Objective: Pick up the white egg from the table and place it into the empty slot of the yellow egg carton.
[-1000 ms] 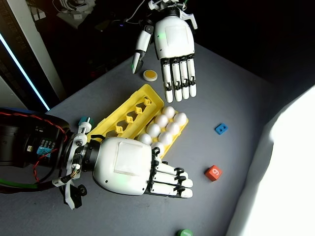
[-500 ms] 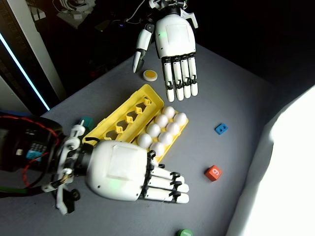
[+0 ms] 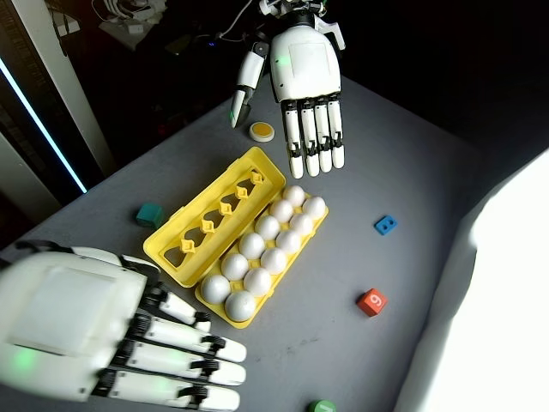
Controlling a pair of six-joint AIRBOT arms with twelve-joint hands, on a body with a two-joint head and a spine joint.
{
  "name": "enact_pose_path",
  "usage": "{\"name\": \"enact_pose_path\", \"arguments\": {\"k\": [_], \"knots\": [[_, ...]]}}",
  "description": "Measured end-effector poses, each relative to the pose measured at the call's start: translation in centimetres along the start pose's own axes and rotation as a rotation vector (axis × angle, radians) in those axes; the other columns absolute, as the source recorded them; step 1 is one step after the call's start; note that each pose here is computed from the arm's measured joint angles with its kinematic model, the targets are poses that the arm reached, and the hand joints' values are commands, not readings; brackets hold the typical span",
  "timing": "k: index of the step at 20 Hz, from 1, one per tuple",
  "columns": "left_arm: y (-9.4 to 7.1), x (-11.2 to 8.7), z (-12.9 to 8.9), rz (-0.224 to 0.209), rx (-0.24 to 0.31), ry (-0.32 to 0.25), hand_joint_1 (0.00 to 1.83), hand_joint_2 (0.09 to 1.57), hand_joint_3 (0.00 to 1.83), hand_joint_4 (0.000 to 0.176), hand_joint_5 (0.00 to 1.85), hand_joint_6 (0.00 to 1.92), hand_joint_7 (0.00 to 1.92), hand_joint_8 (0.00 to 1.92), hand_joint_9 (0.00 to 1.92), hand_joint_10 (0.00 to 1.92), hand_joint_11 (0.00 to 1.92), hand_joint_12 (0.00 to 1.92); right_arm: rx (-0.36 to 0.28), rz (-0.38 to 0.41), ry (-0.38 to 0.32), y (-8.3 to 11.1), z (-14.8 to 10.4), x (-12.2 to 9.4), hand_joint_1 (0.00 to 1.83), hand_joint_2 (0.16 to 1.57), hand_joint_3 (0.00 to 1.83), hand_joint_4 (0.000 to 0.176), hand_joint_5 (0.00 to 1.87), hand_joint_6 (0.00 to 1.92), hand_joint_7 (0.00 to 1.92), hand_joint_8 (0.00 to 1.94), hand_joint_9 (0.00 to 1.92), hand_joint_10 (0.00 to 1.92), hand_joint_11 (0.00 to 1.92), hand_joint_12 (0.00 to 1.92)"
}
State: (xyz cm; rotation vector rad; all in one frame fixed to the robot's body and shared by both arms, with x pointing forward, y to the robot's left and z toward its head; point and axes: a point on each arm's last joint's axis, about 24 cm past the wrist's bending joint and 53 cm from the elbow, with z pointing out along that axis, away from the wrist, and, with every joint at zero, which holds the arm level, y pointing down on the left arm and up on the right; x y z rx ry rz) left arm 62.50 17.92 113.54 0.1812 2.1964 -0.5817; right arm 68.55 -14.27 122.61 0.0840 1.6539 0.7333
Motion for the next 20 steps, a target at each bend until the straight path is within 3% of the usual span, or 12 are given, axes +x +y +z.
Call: {"name": "enact_pose_path", "arguments": {"k": [2, 3, 6, 8, 10, 12, 15, 16, 17, 18, 19, 20], "knots": [[0.2, -0.1, 0.0, -0.001, -0.004, -0.001, 0.0, 1.15, 0.0, 0.0, 0.07, 0.0, 0.04, 0.01, 0.03, 0.01, 0.0, 0.0, 0.023, -0.005, -0.011, -0.9, -1.4, -0.9, 0.64, 0.88, 0.0, 0.096, 0.86, 0.0, 0.22, 0.01, 0.1, 0.02, 0.0, 0.0], [0.2, -0.1, 0.0, -0.001, -0.005, -0.002, 0.0, 1.15, 0.0, 0.0, 0.07, 0.0, 0.04, 0.01, 0.03, 0.01, 0.0, 0.0, 0.03, -0.003, -0.018, -1.1, -1.7, -1.2, 0.65, 0.89, 0.0, 0.083, 0.86, 0.0, 0.22, 0.01, 0.1, 0.02, 0.0, 0.0], [0.8, -0.3, -0.3, -0.005, -0.016, -0.007, 0.0, 1.15, 0.0, 0.0, 0.1, 0.01, 0.07, 0.01, 0.05, 0.01, 0.02, 0.01, 0.05, 0.008, -0.033, -1.9, -2.2, -1.9, 0.64, 0.88, 0.0, 0.072, 0.83, 0.0, 0.27, 0.01, 0.14, 0.02, 0.0, 0.0], [1.0, -0.4, -0.4, -0.006, -0.02, -0.009, 0.0, 1.15, 0.0, 0.0, 0.07, 0.0, 0.05, 0.0, 0.03, 0.0, 0.01, 0.0, 0.048, 0.019, -0.033, -1.7, -2.1, -1.8, 0.61, 0.92, 0.01, 0.024, 0.84, 0.0, 0.36, 0.0, 0.23, 0.02, 0.03, 0.03], [1.0, -0.5, -0.4, -0.007, -0.019, -0.01, 0.0, 1.15, 0.0, 0.0, 0.08, 0.0, 0.05, 0.0, 0.03, 0.0, 0.01, 0.0, 0.039, 0.031, -0.025, -1.3, -2.0, -1.4, 0.49, 0.99, 0.0, 0.018, 0.82, 0.0, 0.44, 0.0, 0.3, 0.01, 0.0, 0.56], [0.9, -0.6, -0.4, -0.008, -0.018, -0.013, 0.0, 1.15, 0.0, 0.0, 0.07, 0.0, 0.04, 0.0, 0.02, 0.0, 0.0, 0.0, 0.032, 0.046, -0.021, -1.0, -1.9, -1.2, 0.52, 1.01, 0.0, 0.0, 0.8, 0.0, 0.55, 0.02, 0.39, 0.03, 0.0, 0.79], [0.9, -0.6, -0.4, -0.008, -0.018, -0.012, 0.0, 1.15, 0.0, 0.0, 0.09, 0.01, 0.07, 0.01, 0.05, 0.01, 0.03, 0.01, 0.025, 0.051, -0.014, -0.6, -1.7, -0.8, 0.54, 1.02, 0.0, 0.0, 0.78, 0.0, 0.72, 0.02, 0.56, 0.06, 0.0, 1.08], [0.9, -0.6, -0.4, -0.008, -0.018, -0.012, 0.0, 1.16, 0.0, 0.0, 0.11, 0.02, 0.09, 0.02, 0.07, 0.01, 0.04, 0.02, 0.025, 0.051, -0.014, -0.6, -1.7, -0.8, 0.56, 1.03, 0.0, 0.0, 0.86, 0.03, 0.82, 0.05, 0.7, 0.11, 0.11, 1.17], [0.9, -0.6, -0.4, -0.008, -0.018, -0.012, 0.0, 1.16, 0.0, 0.0, 0.11, 0.01, 0.09, 0.02, 0.07, 0.01, 0.04, 0.02, 0.024, 0.051, -0.013, -0.6, -1.7, -0.8, 0.58, 1.11, 0.01, 0.0, 0.84, 0.73, 0.81, 0.79, 0.72, 0.88, 0.39, 1.47], [0.9, -0.6, -0.4, -0.008, -0.018, -0.012, 0.0, 1.16, 0.0, 0.0, 0.1, 0.01, 0.08, 0.01, 0.06, 0.01, 0.03, 0.02, 0.022, 0.051, -0.012, -0.5, -1.7, -0.7, 0.5, 1.27, 0.02, 0.0, 0.74, 1.61, 0.78, 1.62, 0.72, 1.71, 0.6, 1.83], [0.9, -0.6, -0.4, -0.008, -0.018, -0.012, 0.0, 1.16, 0.0, 0.0, 0.1, 0.0, 0.08, 0.01, 0.06, 0.01, 0.03, 0.02, 0.021, 0.052, -0.01, -0.4, -1.8, -0.7, 0.44, 1.37, 0.02, 0.0, 0.78, 1.86, 0.84, 1.88, 0.84, 1.88, 0.79, 1.9], [0.9, -0.6, -0.4, -0.008, -0.018, -0.012, 0.0, 1.16, 0.0, 0.0, 0.1, 0.0, 0.08, 0.01, 0.06, 0.01, 0.03, 0.02, 0.019, 0.053, -0.009, -0.3, -1.7, -0.6, 0.41, 1.47, 0.02, 0.0, 0.87, 1.91, 0.9, 1.93, 0.9, 1.91, 0.91, 1.92]]}}
